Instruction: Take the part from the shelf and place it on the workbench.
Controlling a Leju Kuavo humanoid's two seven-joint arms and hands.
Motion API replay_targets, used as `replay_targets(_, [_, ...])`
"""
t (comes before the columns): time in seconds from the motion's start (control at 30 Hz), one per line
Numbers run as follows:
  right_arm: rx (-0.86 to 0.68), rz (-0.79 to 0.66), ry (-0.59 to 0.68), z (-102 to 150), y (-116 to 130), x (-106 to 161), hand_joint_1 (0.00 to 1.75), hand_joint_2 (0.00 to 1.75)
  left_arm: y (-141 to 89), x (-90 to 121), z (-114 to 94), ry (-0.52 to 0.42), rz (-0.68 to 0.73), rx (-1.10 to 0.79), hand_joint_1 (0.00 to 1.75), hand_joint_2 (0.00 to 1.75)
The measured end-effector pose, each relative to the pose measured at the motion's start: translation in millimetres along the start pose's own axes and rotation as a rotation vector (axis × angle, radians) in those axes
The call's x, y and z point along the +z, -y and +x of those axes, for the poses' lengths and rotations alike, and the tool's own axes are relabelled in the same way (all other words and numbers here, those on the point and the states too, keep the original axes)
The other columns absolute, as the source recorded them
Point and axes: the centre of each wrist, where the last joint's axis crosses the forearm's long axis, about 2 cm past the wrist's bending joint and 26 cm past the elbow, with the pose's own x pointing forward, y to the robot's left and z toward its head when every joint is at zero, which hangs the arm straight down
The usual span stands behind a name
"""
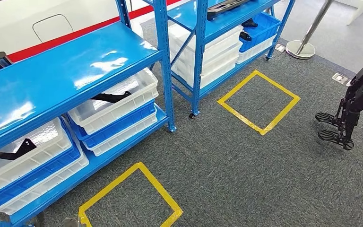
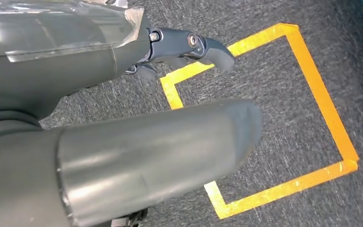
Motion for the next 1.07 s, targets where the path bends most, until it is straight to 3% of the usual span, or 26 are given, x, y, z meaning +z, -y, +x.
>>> replay_targets(1.07, [-0.018,0.008,0.005,5,-4,1,0.00,1.75,11,-3,8,0.015,0.024,0.040,0.00,0.00])
